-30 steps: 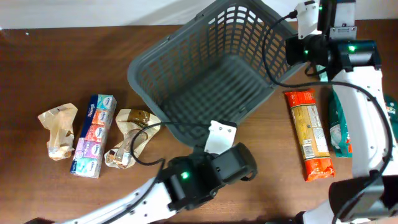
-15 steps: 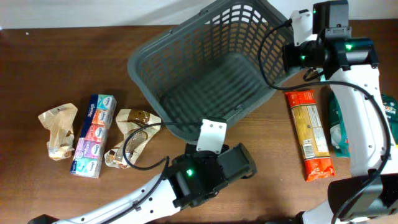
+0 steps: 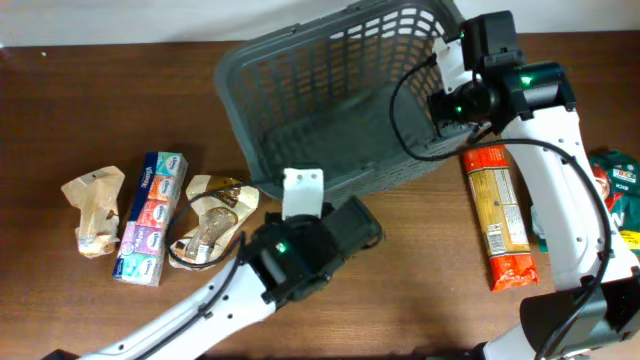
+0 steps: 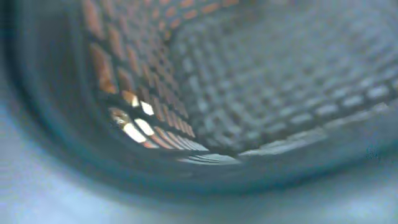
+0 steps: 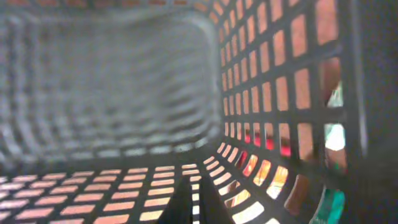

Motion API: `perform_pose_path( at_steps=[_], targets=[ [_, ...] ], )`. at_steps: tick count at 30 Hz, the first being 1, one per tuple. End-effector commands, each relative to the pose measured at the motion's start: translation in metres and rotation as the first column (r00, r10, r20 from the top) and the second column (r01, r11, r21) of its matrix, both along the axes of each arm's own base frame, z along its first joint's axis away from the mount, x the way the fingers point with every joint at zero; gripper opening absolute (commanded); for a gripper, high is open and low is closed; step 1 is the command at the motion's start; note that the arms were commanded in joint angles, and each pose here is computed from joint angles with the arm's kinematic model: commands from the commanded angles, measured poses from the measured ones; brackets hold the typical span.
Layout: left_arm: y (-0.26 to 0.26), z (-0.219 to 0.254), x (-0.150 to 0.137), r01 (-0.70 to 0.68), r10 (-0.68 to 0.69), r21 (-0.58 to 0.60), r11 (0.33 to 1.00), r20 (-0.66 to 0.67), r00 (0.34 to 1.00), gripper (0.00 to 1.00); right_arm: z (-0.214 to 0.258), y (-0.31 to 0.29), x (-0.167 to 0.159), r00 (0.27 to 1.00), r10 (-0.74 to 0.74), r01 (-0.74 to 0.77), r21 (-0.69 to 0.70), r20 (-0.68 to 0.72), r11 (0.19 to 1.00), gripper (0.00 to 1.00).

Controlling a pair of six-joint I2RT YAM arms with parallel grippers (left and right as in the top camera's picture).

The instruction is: Pack container

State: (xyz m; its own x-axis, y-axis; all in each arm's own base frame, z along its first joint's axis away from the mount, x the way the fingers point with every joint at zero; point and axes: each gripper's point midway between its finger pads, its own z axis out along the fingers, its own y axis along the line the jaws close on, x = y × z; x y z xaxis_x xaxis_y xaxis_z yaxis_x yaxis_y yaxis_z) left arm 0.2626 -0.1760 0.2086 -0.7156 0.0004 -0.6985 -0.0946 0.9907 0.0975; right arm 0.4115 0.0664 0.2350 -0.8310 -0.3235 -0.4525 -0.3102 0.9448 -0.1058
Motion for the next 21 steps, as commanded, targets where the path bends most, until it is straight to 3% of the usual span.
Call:
perform_pose_path(
  at_steps=[1,7,14,21],
  targets=[
    [0.021,0.012,0.011,-0.076,0.076,0.004,0.997,0.061,0.995,0.02,0.001,-0.006,-0.008,0.999,-0.022,0.021,-0.023,-0.026,1.0,0.04],
    [0.036,0.015,0.026,-0.142,0.143,-0.014,0.99,0.082,0.986,0.02,-0.005,0.011,-0.022,0.996,0.028,-0.026,0.023,-0.083,0.999,0.03],
    [0.042,0.019,0.029,-0.154,0.155,-0.014,0.988,0.096,0.983,0.02,0.002,0.025,-0.022,0.998,0.033,-0.03,0.051,-0.056,0.998,0.03],
    [0.064,0.059,0.016,-0.164,0.177,-0.083,0.983,0.191,0.965,0.01,0.071,0.024,-0.021,0.991,0.011,-0.024,0.097,0.131,0.995,0.03]
  ],
)
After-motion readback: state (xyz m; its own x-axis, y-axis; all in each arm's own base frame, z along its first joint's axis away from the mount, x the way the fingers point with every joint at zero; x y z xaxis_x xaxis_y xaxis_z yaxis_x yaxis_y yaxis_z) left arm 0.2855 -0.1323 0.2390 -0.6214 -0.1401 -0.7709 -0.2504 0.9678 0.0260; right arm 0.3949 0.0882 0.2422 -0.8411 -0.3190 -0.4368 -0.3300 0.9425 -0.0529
